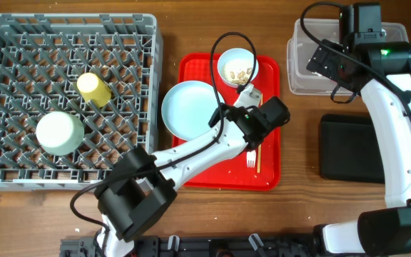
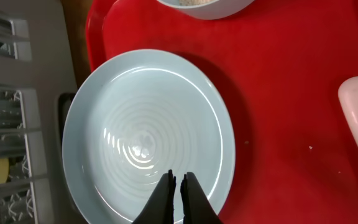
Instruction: Sort waste into correct bins and load items into the dishwasher rack
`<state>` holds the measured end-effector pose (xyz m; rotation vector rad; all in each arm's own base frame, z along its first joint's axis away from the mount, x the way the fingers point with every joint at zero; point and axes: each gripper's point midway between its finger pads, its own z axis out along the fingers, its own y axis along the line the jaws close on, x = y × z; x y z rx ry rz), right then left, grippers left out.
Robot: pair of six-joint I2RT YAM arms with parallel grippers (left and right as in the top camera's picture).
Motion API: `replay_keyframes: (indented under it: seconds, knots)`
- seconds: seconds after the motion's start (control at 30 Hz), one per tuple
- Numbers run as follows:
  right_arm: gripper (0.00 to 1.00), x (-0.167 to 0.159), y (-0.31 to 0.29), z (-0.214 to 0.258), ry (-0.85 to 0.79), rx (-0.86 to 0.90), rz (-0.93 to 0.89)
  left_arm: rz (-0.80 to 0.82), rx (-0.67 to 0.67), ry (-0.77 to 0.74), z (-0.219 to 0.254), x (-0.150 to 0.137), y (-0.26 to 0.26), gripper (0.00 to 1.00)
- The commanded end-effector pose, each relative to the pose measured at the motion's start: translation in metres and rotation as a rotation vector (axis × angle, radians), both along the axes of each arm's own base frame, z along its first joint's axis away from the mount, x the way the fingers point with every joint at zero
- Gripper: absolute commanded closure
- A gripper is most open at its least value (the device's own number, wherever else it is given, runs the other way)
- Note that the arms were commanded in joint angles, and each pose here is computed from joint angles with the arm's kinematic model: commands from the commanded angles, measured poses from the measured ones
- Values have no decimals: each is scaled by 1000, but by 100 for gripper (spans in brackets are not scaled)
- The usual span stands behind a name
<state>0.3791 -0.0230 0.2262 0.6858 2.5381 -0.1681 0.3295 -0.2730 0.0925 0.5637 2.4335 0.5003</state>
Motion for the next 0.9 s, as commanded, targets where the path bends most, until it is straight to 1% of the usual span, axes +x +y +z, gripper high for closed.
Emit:
replay_keyframes:
  seconds: [0.0,0.03,0.07,0.1,0.13,0.17,0.2,0.23,0.33,0.37,0.43,0.47,0.57,0.6,0.67,0.7,0.77,0.8,0.83,0.87]
  knots:
    - [0,-3,-2,8,-21,-21,2,101,-103,-63,34,0,8,96]
    - [0,-3,-2,8,-21,-21,3,93,-124,-34,36,-5,7,96]
    - [0,-3,-2,8,-21,-21,2,84,-146,-2,37,-11,5,83]
    - [0,-3,-2,8,-21,-21,2,78,-165,21,38,-15,3,75]
    - [0,-3,-2,8,-21,-21,2,68,-190,50,38,-19,0,71]
    - [0,-3,-2,8,-21,-21,3,61,-213,74,37,-23,-4,65]
    - [0,-3,-2,8,-21,-21,2,58,-223,80,38,-24,-5,52]
    - [0,-3,-2,8,-21,-21,2,69,-230,77,38,-24,-4,44]
    - [0,-3,-2,8,-21,-21,3,126,-275,56,47,-17,4,33]
    - [1,-3,-2,8,-21,-21,2,155,-298,42,53,-13,10,26]
    - [0,-3,-2,8,-21,-21,2,209,-355,19,70,-4,25,22]
    - [0,-3,-2,8,-21,-21,3,259,-394,0,80,1,36,18]
    - [0,-3,-2,8,-21,-21,3,376,-517,-47,116,15,78,15]
    - [0,-3,-2,8,-21,-21,2,430,-576,-80,136,20,105,2]
    - [0,-3,-2,8,-21,-21,2,524,-650,-140,164,23,151,0]
    - [0,-3,-2,8,-21,-21,2,569,-682,-164,175,22,173,0]
    - [0,-3,-2,8,-21,-21,3,730,-754,-226,194,10,227,0]
    - [0,-3,-2,8,-21,-21,2,806,-773,-251,199,2,251,0]
    - [0,-3,-2,8,-21,-21,2,898,-777,-275,203,-13,283,0]
    - [0,-3,-2,8,-21,-21,2,962,-770,-282,203,-24,302,0]
